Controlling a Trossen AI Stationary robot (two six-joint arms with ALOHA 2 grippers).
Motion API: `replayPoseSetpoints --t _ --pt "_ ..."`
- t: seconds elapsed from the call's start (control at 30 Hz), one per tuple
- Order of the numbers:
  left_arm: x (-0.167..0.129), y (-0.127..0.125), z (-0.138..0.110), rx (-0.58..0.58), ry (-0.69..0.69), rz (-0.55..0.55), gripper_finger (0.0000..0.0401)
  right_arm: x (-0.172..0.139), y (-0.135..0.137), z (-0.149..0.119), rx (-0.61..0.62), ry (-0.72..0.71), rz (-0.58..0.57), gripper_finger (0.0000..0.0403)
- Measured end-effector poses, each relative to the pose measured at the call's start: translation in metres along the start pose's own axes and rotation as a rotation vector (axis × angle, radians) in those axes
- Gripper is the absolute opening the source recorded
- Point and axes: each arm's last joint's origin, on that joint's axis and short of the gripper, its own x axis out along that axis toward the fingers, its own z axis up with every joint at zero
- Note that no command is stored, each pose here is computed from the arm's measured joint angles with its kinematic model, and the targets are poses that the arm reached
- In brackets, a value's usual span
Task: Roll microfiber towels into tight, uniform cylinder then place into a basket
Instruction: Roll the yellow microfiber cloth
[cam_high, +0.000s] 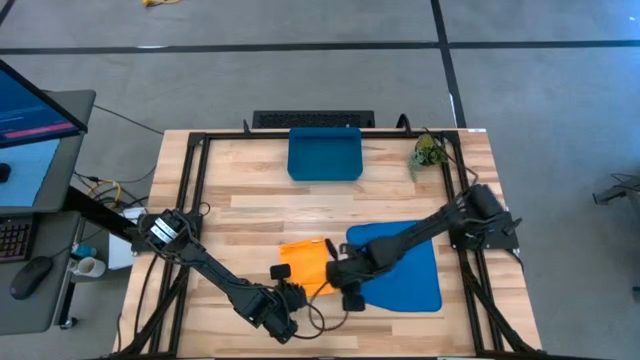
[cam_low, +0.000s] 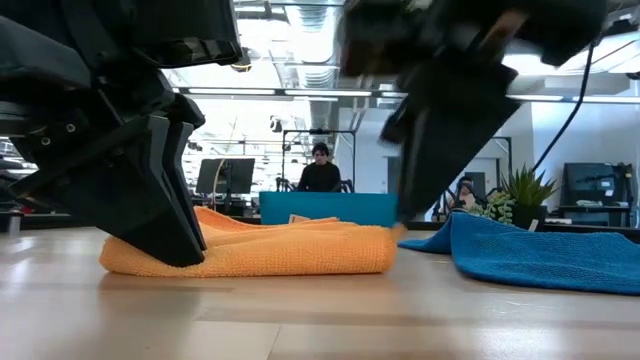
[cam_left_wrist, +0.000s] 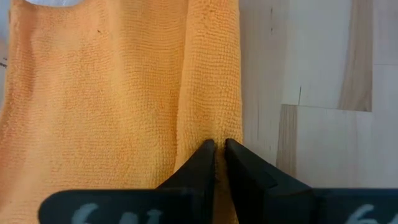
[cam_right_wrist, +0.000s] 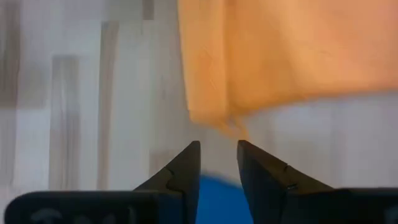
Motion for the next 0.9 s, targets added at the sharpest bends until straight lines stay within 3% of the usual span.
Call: replayPoseSetpoints --t 0.2,0.37,0.47,0.6,0.9 --pt "0.000 0.000 0.000 0.001 0.000 0.000 0.0031 -0.043 0.034 -0.022 -0.108 -0.080 -0.139 0.0128" --pt "0.000 0.000 -0.001 0.002 0.000 0.001 0.0031 -0.049 0.073 -0.045 -0.208 -0.253 -0.292 0.0127" --pt "0.000 0.000 -0.001 0.002 0.000 0.001 0.0031 -0.044 0.091 -0.054 -0.296 -0.344 -0.348 0.0128" --pt "0.000 0.000 0.000 0.002 0.000 0.000 0.0031 -0.028 0.100 -0.057 -0.426 -0.350 -0.390 0.0129" --pt "0.000 0.000 -0.001 0.003 -0.002 0.000 0.0031 0.015 0.084 -0.035 -0.485 -0.374 -0.436 0.0142"
